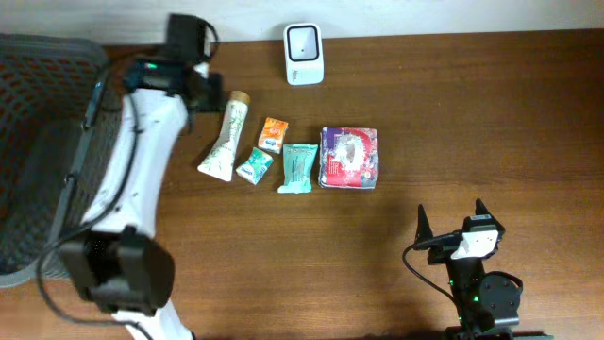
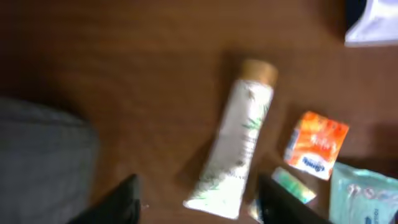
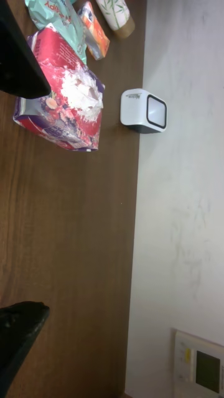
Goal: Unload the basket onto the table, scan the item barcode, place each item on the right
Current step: 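Grasp the white-green tube and place it left of the orange packet, then raise the left gripper and hold it above the items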
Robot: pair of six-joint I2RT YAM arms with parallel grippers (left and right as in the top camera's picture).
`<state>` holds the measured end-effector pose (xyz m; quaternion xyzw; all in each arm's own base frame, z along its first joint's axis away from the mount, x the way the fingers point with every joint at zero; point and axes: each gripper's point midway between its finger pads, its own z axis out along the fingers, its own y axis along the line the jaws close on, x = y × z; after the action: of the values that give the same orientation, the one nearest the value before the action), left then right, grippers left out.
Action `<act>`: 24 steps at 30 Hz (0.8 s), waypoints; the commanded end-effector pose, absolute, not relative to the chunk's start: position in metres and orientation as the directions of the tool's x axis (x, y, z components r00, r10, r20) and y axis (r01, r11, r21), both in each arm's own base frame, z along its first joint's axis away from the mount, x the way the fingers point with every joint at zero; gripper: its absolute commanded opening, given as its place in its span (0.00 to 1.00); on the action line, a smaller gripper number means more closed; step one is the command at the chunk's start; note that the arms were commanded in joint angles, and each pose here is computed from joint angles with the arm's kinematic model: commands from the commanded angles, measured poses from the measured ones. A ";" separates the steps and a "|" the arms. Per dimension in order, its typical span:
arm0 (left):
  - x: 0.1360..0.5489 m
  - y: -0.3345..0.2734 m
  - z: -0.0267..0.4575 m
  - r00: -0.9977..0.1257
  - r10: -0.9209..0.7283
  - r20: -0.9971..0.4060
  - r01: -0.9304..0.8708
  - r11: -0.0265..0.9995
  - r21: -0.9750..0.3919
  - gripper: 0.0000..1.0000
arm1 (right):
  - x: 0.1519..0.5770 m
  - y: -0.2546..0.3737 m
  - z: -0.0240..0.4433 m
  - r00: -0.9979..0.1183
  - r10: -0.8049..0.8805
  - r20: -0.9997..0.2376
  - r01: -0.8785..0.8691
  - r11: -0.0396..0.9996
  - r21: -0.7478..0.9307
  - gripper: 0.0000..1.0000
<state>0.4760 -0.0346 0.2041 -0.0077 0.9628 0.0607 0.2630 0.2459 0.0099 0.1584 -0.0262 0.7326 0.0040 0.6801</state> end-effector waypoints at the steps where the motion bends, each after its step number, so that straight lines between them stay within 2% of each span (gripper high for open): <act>1: 0.458 0.020 0.274 -0.791 -0.072 -0.608 -0.169 0.980 0.103 0.35 | 0.246 0.008 0.155 -0.079 -0.036 -0.996 -0.034 0.999 -0.033 0.99; 4: 0.443 0.058 0.266 -0.829 -0.072 -0.554 -0.186 0.971 0.153 0.35 | 0.246 0.008 0.155 -0.079 -0.036 -0.996 -0.034 0.999 -0.033 0.99; 9: 0.444 0.090 0.269 -0.807 -0.133 -0.575 -0.256 0.957 0.137 0.40 | 0.246 0.008 0.155 -0.079 -0.036 -0.996 -0.034 0.999 -0.033 0.99; 10: 0.444 0.094 0.269 -0.803 -0.143 -0.579 -0.262 0.957 0.126 0.40 | 0.246 0.008 0.155 -0.079 -0.036 -0.996 -0.034 0.999 -0.033 0.99; 12: 0.448 0.078 0.268 -0.802 -0.152 -0.578 -0.195 0.981 0.012 0.32 | 0.246 0.008 0.155 -0.079 -0.036 -0.996 -0.034 0.999 -0.033 0.99; 13: 0.452 0.054 0.269 -0.807 -0.058 -0.588 -0.039 0.998 -0.046 0.31 | 0.246 0.008 0.155 -0.079 -0.036 -0.996 -0.034 0.999 -0.033 0.99; 14: 0.455 0.041 0.272 -0.799 -0.009 -0.601 0.044 0.996 -0.074 0.31 | 0.246 0.008 0.155 -0.079 -0.036 -0.996 -0.034 0.999 -0.033 0.99; 15: 0.456 0.040 0.273 -0.794 -0.008 -0.607 0.050 0.996 -0.079 0.29 | 0.246 0.008 0.155 -0.079 -0.036 -0.996 -0.034 0.999 -0.033 0.99; 16: 0.457 0.040 0.273 -0.793 -0.008 -0.610 0.050 0.996 -0.077 0.22 | 0.246 0.008 0.155 -0.079 -0.036 -0.996 -0.034 0.999 -0.033 0.99; 19: 0.458 0.051 0.257 -0.822 -0.013 -0.569 0.010 0.999 -0.037 0.22 | 0.246 0.008 0.155 -0.079 -0.036 -0.996 -0.034 0.999 -0.033 0.99; 22: 0.455 0.077 0.228 -0.867 -0.023 -0.497 -0.072 0.994 0.079 0.25 | 0.246 0.008 0.155 -0.079 -0.036 -0.996 -0.034 0.999 -0.033 0.99; 24: 0.455 0.097 0.219 -0.873 -0.095 -0.479 -0.180 0.974 0.135 0.25 | 0.246 0.008 0.155 -0.079 -0.036 -0.996 -0.034 0.999 -0.033 0.99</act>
<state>0.4573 0.0684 0.2416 -0.0270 0.9605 0.0241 0.2759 0.2459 0.0099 0.1584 -0.0264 0.7326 0.0038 0.6801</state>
